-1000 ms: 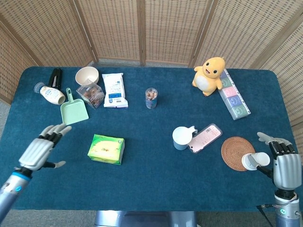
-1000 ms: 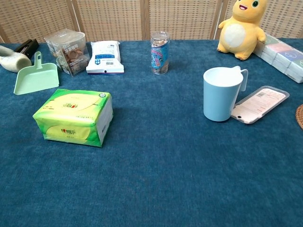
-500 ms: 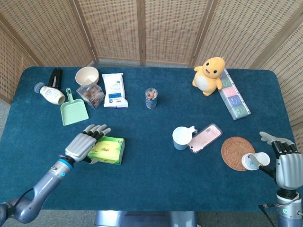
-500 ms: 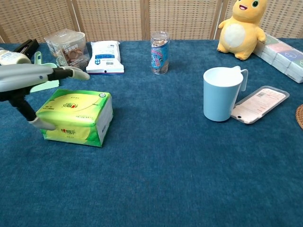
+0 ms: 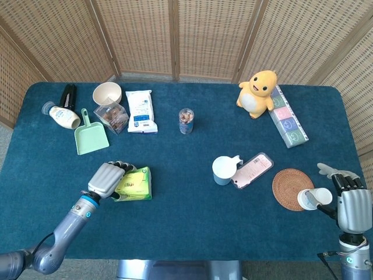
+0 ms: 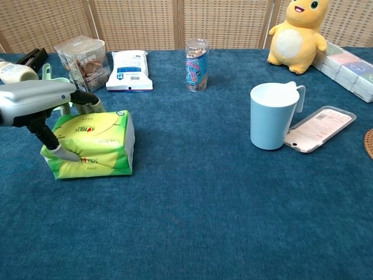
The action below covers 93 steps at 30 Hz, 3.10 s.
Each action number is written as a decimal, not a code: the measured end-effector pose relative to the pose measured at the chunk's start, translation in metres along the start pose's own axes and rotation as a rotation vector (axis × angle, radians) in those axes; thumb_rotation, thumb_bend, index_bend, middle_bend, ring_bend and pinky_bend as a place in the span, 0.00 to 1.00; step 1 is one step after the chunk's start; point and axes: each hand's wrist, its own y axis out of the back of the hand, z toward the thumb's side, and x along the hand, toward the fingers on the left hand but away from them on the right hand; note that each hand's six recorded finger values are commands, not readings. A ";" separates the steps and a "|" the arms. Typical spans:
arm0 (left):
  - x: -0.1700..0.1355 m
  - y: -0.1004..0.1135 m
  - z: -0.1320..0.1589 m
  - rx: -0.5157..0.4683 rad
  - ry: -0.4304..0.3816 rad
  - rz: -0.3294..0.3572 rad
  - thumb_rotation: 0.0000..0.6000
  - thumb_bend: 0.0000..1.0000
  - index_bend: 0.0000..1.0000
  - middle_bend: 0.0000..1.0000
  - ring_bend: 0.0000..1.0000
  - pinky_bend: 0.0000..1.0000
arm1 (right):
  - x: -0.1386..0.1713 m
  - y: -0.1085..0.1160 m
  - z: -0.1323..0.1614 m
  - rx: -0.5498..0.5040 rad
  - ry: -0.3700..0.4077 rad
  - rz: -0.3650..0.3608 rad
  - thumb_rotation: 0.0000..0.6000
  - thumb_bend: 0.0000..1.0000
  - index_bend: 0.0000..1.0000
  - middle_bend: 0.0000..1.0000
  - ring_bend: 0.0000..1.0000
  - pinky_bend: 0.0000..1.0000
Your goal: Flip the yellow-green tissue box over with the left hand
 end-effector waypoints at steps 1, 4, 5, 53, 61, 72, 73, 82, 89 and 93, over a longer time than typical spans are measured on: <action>-0.002 0.001 0.000 -0.025 -0.003 -0.012 1.00 0.02 0.32 0.39 0.32 0.47 | 0.000 0.000 0.000 0.001 0.000 0.001 1.00 0.04 0.28 0.43 0.45 0.38; -0.006 0.003 0.000 -0.111 -0.012 -0.054 1.00 0.02 0.33 0.39 0.32 0.47 | 0.000 -0.001 0.000 0.004 0.001 0.001 1.00 0.04 0.28 0.43 0.45 0.38; -0.008 0.004 0.000 -0.160 -0.018 -0.078 1.00 0.02 0.33 0.40 0.32 0.47 | 0.000 -0.001 0.000 0.004 0.000 0.001 1.00 0.04 0.28 0.43 0.45 0.38; 0.022 0.024 -0.029 -0.136 0.046 -0.487 1.00 0.04 0.07 0.00 0.00 0.00 | 0.001 -0.009 -0.003 0.025 -0.013 0.034 1.00 0.04 0.28 0.43 0.48 0.37; 0.028 0.058 -0.024 -0.170 0.054 -0.237 1.00 0.03 0.07 0.00 0.00 0.00 | 0.001 -0.010 -0.003 0.028 -0.012 0.041 1.00 0.04 0.28 0.43 0.49 0.37; 0.041 0.078 -0.020 -0.134 -0.005 -0.029 1.00 0.03 0.07 0.00 0.00 0.00 | 0.001 -0.010 -0.004 0.030 -0.014 0.044 1.00 0.04 0.28 0.43 0.49 0.37; 0.043 0.081 -0.019 -0.127 -0.014 0.004 1.00 0.03 0.07 0.00 0.00 0.00 | 0.001 -0.011 -0.004 0.030 -0.015 0.046 1.00 0.04 0.28 0.43 0.49 0.37; 0.042 0.093 -0.021 -0.099 -0.039 0.105 1.00 0.03 0.07 0.00 0.00 0.01 | 0.001 -0.012 -0.004 0.032 -0.017 0.050 1.00 0.04 0.28 0.43 0.49 0.37; 0.017 0.104 -0.018 -0.108 -0.116 0.101 1.00 0.03 0.07 0.00 0.00 0.00 | 0.002 -0.013 -0.003 0.035 -0.015 0.053 1.00 0.04 0.28 0.43 0.49 0.37; -0.001 0.100 -0.023 -0.070 -0.140 0.053 1.00 0.03 0.07 0.00 0.00 0.00 | 0.002 -0.012 -0.004 0.035 -0.019 0.052 1.00 0.04 0.28 0.43 0.49 0.37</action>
